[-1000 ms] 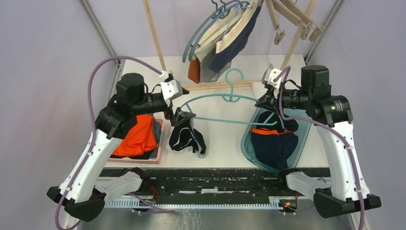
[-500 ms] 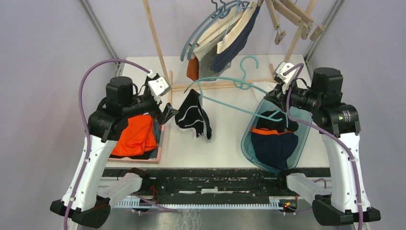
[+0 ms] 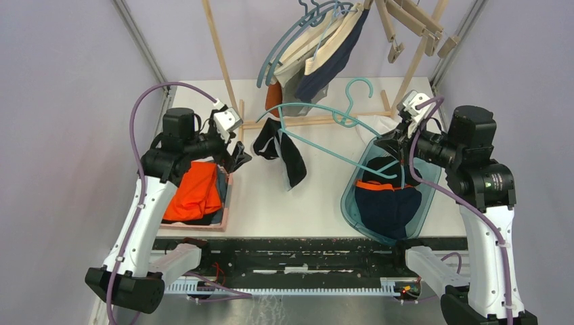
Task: Remove the underwear clipped to the hanger
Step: Remove the underwear from the hanger.
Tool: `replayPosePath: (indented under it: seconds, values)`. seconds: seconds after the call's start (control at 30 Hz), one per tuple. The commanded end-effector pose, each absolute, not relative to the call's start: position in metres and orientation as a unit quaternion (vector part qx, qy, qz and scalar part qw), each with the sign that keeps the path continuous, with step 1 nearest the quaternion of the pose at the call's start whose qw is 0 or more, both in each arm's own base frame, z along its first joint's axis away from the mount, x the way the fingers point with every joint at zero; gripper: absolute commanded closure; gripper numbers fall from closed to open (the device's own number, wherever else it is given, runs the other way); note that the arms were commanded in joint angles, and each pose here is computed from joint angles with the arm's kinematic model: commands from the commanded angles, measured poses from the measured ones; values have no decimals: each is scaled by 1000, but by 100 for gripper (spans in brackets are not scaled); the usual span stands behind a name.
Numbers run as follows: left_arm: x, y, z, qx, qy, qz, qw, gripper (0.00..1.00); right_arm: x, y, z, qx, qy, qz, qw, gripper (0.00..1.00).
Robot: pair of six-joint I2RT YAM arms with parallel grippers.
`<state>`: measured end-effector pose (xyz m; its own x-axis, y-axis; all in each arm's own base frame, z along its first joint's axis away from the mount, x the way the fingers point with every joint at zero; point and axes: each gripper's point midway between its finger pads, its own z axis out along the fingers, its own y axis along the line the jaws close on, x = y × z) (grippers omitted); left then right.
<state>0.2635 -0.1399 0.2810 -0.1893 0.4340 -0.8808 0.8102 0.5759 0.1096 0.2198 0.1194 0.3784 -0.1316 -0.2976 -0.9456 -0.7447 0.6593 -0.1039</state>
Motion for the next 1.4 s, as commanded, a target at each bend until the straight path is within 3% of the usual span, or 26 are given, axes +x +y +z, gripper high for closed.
replayPosePath:
  seconds: [0.0,0.37,0.6,0.73,0.9,1.1,1.37]
  values:
    - [273,-164,313,454,664,-231,548,8,214,131,404,-368,691,233,577,99]
    - [262,-187,304,471,609,-307,560,10,203,139,406,-379,681,262,570,99]
    - [257,-195,307,458,598,-345,560,48,201,140,404,-379,680,266,569,99]
    - [253,-198,306,462,596,-360,549,64,206,138,400,-374,685,261,568,99]
    - [249,-198,308,469,594,-360,545,95,214,132,391,-369,695,240,569,99]
    - [265,-176,316,429,625,-297,581,97,230,112,382,-339,720,185,577,99]
    - [322,-99,346,231,696,-167,658,97,255,79,373,-278,753,100,588,99]
